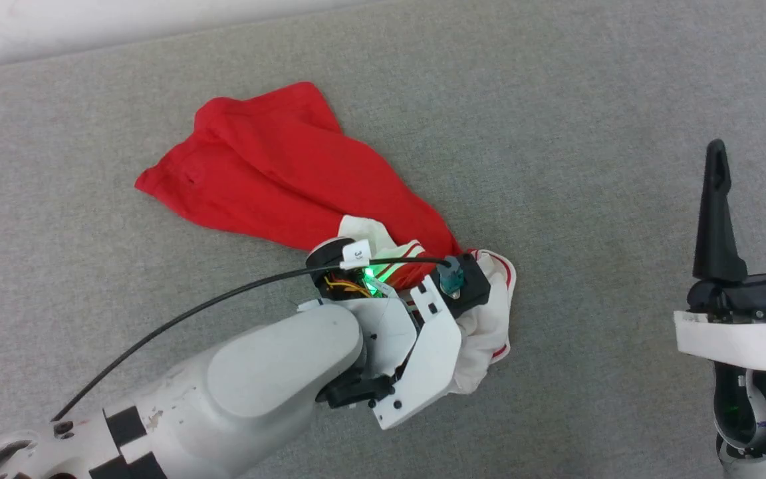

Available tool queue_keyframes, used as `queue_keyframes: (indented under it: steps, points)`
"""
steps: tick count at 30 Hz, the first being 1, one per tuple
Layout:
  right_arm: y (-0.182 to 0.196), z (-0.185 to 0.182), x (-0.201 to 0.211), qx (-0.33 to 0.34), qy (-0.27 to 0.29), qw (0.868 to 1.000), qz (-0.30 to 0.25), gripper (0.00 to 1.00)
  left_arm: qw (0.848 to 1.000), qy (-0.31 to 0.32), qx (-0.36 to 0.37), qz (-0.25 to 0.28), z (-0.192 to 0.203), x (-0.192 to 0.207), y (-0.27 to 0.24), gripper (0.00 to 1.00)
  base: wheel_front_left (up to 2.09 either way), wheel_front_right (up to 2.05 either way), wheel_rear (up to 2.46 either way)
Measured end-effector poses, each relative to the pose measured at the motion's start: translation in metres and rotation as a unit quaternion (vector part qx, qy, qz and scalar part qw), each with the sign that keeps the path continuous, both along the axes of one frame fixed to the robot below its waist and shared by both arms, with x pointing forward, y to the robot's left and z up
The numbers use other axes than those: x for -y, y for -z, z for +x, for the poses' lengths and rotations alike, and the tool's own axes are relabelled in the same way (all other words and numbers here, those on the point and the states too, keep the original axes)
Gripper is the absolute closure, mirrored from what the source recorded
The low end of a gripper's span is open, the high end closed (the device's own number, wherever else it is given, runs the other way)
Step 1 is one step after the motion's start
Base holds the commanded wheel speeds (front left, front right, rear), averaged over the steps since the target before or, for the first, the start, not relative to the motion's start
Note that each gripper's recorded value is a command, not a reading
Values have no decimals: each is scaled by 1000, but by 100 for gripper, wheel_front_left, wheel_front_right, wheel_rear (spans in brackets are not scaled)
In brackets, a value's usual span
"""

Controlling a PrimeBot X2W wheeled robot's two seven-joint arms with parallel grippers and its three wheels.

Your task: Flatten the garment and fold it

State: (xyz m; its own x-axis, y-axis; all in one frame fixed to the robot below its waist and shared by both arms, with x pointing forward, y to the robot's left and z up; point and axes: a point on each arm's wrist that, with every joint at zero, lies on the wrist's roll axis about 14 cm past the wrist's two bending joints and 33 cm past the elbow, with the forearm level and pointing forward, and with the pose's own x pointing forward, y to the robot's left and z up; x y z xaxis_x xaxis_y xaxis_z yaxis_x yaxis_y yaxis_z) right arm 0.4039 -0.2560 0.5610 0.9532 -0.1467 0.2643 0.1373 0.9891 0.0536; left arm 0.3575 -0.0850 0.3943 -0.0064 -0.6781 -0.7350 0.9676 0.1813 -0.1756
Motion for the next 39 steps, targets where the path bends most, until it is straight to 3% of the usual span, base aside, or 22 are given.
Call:
queue_keyframes:
  steps: [1, 2, 7, 11, 15, 19, 23, 27, 30, 34, 39]
  points:
    - [-1, -1, 0, 1, 0, 1000, 0, 0, 1000, -2, 6, -3, 1, 0, -1, 73, 0, 0, 0]
    - [-2, -1, 0, 2, 1, 1000, 0, 0, 1000, -3, 16, -11, 3, 1, -3, 0, 0, 0, 0]
    - [-5, -11, -2, 5, -2, 1000, 1, 0, 991, -31, 78, -102, 18, 9, -31, 0, 0, 0, 0]
    - [-8, -22, -5, 7, -4, 1000, 0, 0, 966, -74, 154, -196, 47, 8, -78, 0, 0, 0, 0]
    - [-13, -29, -12, 15, -14, 1000, 0, 0, 915, -140, 253, -280, 74, -6, -136, 0, 0, 0, 0]
    - [-19, -29, -22, 25, -30, 999, 0, 0, 847, -224, 338, -343, 92, -40, -184, 0, 0, 0, 0]
    - [-26, -29, -32, 36, -45, 998, 2, 0, 787, -316, 407, -339, 103, -91, -207, 0, 0, 0, 0]
    - [-31, -28, -39, 45, -56, 997, 3, 0, 705, -405, 466, -349, 97, -145, -239, 0, 0, 0, 0]
    - [-31, -28, -43, 44, -62, 997, 4, 0, 654, -470, 491, -332, 87, -190, -241, 0, 0, 0, 0]
    - [-33, -29, -45, 47, -65, 997, 5, 0, 613, -534, 496, -304, 68, -233, -225, 0, 0, 0, 0]
    - [-28, -31, -46, 40, -67, 997, 9, 0, 601, -586, 481, -254, 45, -265, -188, 0, 0, 0, 0]
